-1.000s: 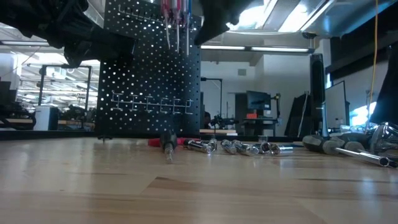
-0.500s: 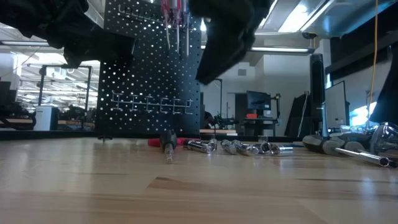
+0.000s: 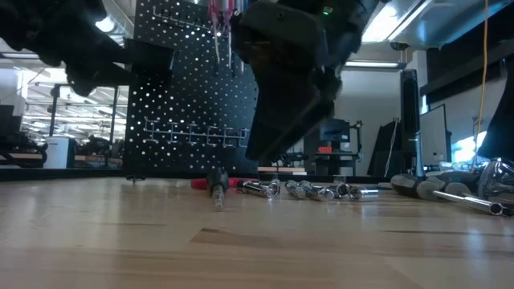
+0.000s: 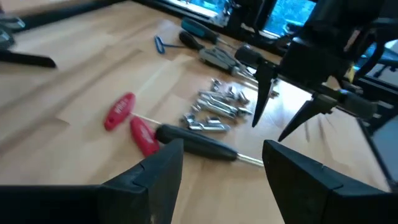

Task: Hang tools onto peg board
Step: Hang the gray screwdriver onto the peg board

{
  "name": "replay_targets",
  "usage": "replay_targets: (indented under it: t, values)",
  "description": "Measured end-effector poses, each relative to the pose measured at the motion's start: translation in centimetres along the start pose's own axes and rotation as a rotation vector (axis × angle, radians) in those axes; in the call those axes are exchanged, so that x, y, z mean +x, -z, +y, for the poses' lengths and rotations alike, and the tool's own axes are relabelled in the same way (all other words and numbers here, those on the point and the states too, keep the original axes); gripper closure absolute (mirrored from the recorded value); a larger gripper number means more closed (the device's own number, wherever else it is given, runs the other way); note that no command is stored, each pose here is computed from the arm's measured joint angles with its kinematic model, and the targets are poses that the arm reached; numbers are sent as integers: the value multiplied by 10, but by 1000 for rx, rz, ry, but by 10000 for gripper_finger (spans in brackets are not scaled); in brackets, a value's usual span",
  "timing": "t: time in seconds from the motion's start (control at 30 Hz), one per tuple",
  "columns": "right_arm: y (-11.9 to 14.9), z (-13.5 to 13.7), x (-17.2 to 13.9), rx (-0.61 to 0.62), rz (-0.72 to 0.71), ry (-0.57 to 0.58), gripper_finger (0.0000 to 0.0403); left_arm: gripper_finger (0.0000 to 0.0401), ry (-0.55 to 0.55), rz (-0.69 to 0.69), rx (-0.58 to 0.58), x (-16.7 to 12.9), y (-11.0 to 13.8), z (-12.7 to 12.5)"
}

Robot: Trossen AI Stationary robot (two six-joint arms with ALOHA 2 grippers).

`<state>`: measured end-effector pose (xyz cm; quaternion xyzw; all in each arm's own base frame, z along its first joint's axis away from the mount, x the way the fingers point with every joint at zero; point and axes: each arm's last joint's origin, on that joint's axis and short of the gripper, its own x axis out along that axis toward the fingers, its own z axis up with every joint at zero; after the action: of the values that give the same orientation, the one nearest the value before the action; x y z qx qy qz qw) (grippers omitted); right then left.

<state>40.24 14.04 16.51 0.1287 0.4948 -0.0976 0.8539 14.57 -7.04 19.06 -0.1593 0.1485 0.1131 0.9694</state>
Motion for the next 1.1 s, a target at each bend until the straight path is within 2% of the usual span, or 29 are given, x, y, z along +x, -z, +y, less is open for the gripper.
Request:
replay_targets:
  t: [0.17, 0.33, 0.5, 0.63, 0.73, 0.9, 1.0, 1.1]
  values:
    - [14, 12, 1, 26, 33, 3, 208, 191, 23, 40, -17, 1, 9, -7]
    - [26, 9, -21, 55, 134, 84, 208, 191, 7, 81, -21, 5, 19, -10]
    - [49, -4, -52, 73, 314, 284, 208, 191, -12, 114, -32, 9, 27, -12]
    - [65, -9, -76, 77, 393, 444, 208, 191, -21, 126, -30, 10, 30, -12]
    - [72, -9, -90, 49, 395, 505, 208, 191, -20, 125, -31, 10, 30, -12]
    - [77, -10, -110, 41, 330, 542, 208, 191, -20, 125, -31, 10, 30, -12]
    - [87, -22, -120, 90, 296, 539, 208, 191, -20, 125, -31, 10, 30, -12]
    - [105, -39, -122, 192, 239, 492, 208, 191, -19, 125, -31, 10, 30, -12]
